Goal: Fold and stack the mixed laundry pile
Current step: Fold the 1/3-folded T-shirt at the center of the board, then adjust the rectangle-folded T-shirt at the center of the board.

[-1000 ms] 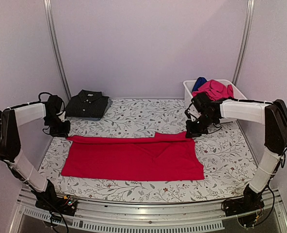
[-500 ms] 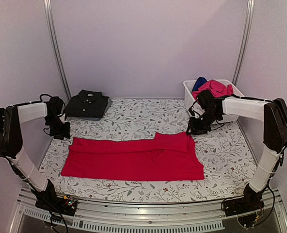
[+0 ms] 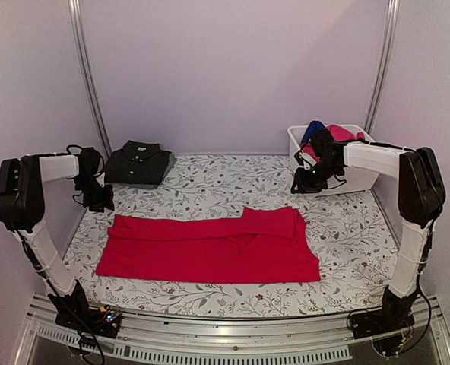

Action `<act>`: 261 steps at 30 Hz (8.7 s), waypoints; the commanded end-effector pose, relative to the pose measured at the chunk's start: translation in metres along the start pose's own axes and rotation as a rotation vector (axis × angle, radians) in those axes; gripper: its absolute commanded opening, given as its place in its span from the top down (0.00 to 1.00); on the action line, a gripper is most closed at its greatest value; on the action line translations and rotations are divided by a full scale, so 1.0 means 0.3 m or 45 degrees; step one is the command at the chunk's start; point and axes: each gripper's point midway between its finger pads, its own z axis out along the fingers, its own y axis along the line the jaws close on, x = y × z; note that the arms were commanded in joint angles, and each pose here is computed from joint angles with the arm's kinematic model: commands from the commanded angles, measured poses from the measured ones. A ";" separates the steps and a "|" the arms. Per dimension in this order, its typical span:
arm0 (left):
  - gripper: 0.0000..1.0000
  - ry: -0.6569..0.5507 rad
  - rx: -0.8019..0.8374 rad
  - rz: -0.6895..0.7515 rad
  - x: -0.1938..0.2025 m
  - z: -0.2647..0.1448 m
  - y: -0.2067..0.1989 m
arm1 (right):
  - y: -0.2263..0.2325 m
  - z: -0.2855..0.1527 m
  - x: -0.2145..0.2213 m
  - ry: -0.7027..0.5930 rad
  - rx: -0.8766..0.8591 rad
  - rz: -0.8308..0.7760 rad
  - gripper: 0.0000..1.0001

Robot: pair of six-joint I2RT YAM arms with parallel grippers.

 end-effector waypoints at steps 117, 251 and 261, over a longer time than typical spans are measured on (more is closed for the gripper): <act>0.77 0.089 0.422 -0.169 0.069 0.100 -0.086 | -0.065 0.107 0.145 -0.194 0.120 0.191 1.00; 0.42 -0.398 0.462 0.083 -0.141 -0.226 -0.188 | 0.592 0.095 0.278 0.195 -0.332 -0.507 1.00; 0.42 -0.402 0.463 0.087 -0.119 -0.232 -0.186 | 0.704 0.063 0.427 0.300 -0.499 -0.482 1.00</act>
